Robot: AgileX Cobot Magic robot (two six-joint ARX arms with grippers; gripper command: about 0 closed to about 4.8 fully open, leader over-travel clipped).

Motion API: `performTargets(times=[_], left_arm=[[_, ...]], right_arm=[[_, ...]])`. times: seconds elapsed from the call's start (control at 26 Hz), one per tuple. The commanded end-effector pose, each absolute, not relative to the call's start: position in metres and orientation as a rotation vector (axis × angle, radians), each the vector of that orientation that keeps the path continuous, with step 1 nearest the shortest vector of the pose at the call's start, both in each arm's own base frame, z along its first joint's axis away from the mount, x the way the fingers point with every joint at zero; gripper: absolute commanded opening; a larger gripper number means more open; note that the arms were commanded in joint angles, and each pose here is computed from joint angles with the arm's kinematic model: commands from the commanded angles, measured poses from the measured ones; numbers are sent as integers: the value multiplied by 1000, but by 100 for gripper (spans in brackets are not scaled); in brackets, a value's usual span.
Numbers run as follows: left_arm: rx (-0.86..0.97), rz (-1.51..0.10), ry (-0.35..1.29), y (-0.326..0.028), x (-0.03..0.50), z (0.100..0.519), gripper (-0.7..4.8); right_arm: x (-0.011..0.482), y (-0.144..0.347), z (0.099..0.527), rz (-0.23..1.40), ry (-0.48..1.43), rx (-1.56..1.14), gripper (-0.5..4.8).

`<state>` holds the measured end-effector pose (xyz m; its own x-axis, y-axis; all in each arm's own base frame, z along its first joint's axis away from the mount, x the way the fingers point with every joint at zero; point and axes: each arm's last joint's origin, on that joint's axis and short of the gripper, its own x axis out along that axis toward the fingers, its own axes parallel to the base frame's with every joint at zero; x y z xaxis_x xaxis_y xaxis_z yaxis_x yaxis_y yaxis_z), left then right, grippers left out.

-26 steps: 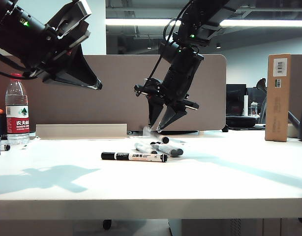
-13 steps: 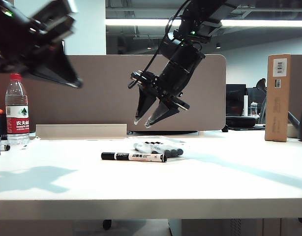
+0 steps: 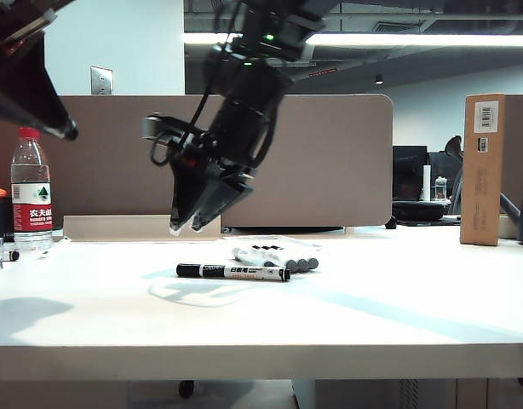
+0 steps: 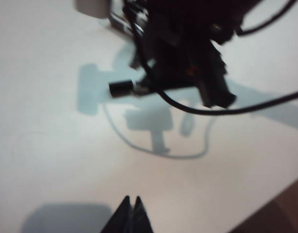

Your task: Pick up the markers scattered on the table and put them into the packaging box, making sure the markers fit the shape of the box's grooves.

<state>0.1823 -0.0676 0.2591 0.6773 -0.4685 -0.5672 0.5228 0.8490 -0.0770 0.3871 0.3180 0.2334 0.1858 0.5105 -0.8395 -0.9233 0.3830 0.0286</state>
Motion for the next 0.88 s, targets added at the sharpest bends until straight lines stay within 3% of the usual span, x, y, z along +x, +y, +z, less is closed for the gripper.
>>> performTargets(times=[0.04, 0.42, 0.81, 0.85, 0.88], left_arm=[[68, -597, 625, -68, 180, 260, -4], [59, -608, 543, -64, 165, 274, -4], [59, -608, 565, -63, 163, 273, -4], [59, -607, 564, -63, 163, 273, -4], [59, -607, 565, -63, 163, 273, -4]], right_arm=[[389, 326, 228, 1058, 827, -646, 217], [400, 327, 199, 995, 868, -699, 217], [401, 325, 190, 978, 907, -700, 210], [401, 325, 190, 978, 908, -700, 202], [401, 325, 190, 978, 907, -700, 147]])
